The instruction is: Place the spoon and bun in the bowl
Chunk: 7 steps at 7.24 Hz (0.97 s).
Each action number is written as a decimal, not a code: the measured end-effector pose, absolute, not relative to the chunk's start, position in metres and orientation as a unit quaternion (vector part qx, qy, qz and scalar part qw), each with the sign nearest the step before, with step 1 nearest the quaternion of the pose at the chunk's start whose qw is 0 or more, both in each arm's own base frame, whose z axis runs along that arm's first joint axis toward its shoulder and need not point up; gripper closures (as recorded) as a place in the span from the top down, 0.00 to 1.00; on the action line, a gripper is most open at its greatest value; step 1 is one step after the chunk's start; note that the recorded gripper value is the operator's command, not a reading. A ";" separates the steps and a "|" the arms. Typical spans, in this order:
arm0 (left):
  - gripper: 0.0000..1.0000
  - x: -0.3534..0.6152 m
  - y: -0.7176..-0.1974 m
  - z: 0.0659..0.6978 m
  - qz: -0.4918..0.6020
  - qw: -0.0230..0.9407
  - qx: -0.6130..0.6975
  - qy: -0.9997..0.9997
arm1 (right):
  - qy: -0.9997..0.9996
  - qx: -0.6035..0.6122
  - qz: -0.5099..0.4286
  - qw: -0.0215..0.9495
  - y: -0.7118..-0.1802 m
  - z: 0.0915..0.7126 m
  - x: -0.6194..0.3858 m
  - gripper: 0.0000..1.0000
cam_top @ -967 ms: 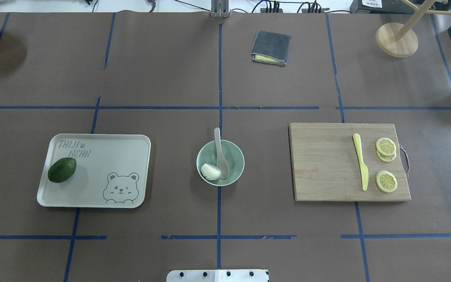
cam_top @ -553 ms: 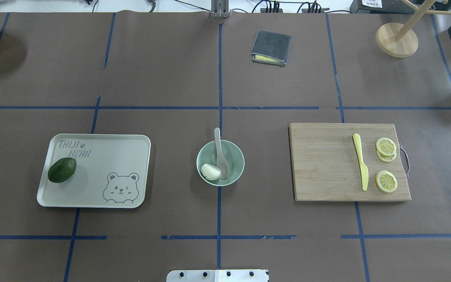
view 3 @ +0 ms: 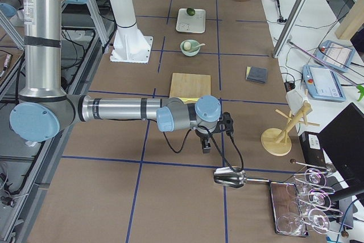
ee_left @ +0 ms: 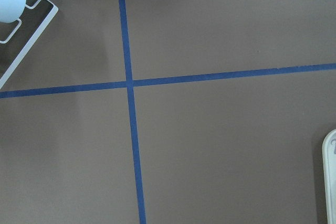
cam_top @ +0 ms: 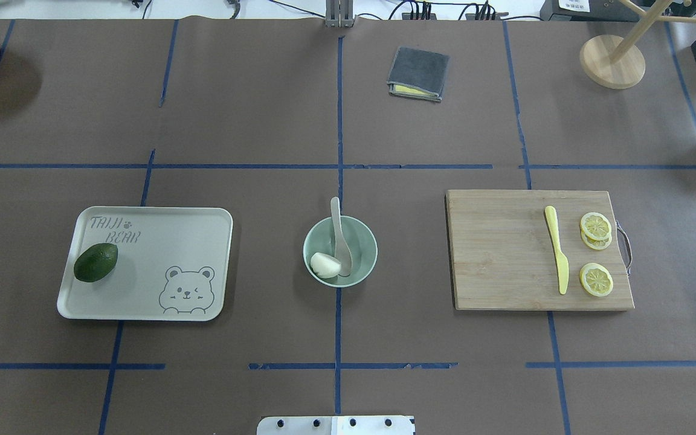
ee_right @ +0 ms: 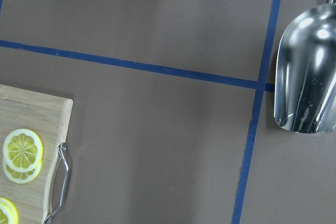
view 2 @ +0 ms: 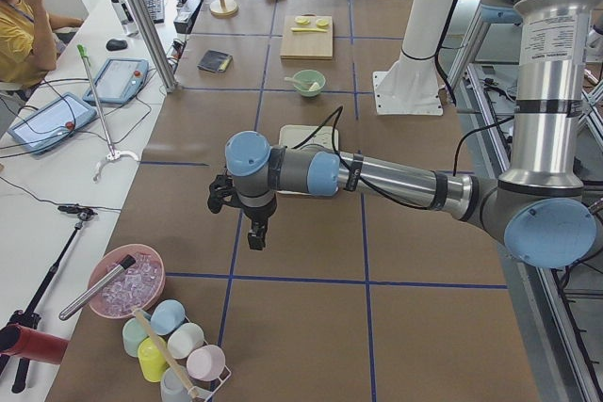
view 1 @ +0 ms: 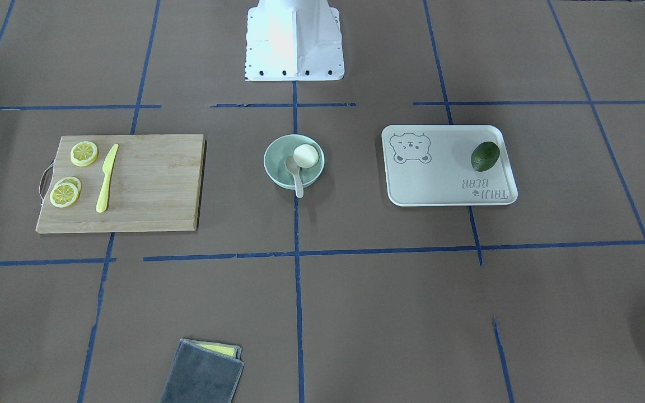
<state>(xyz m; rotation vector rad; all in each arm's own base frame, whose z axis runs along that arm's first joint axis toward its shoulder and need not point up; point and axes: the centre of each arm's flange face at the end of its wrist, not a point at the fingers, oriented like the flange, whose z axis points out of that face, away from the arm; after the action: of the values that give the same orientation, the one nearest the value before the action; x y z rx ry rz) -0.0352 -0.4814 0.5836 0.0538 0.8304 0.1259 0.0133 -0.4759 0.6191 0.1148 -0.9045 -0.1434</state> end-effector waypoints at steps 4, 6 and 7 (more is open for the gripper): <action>1.00 -0.037 -0.472 0.627 0.089 0.905 0.007 0.415 | -0.433 0.058 -0.072 0.897 -0.482 0.610 0.018 1.00; 1.00 -0.037 -0.472 0.626 0.090 0.905 0.008 0.416 | -0.433 0.055 -0.078 0.896 -0.482 0.604 0.019 1.00; 1.00 -0.036 -0.474 0.625 0.090 0.904 0.009 0.418 | -0.433 0.050 -0.078 0.897 -0.481 0.596 0.018 1.00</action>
<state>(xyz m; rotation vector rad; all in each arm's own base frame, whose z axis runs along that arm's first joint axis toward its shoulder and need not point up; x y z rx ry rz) -0.0362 -0.4737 0.6254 0.0186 0.8638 0.1858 0.0184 -0.4813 0.5957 0.1026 -0.8975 -0.1625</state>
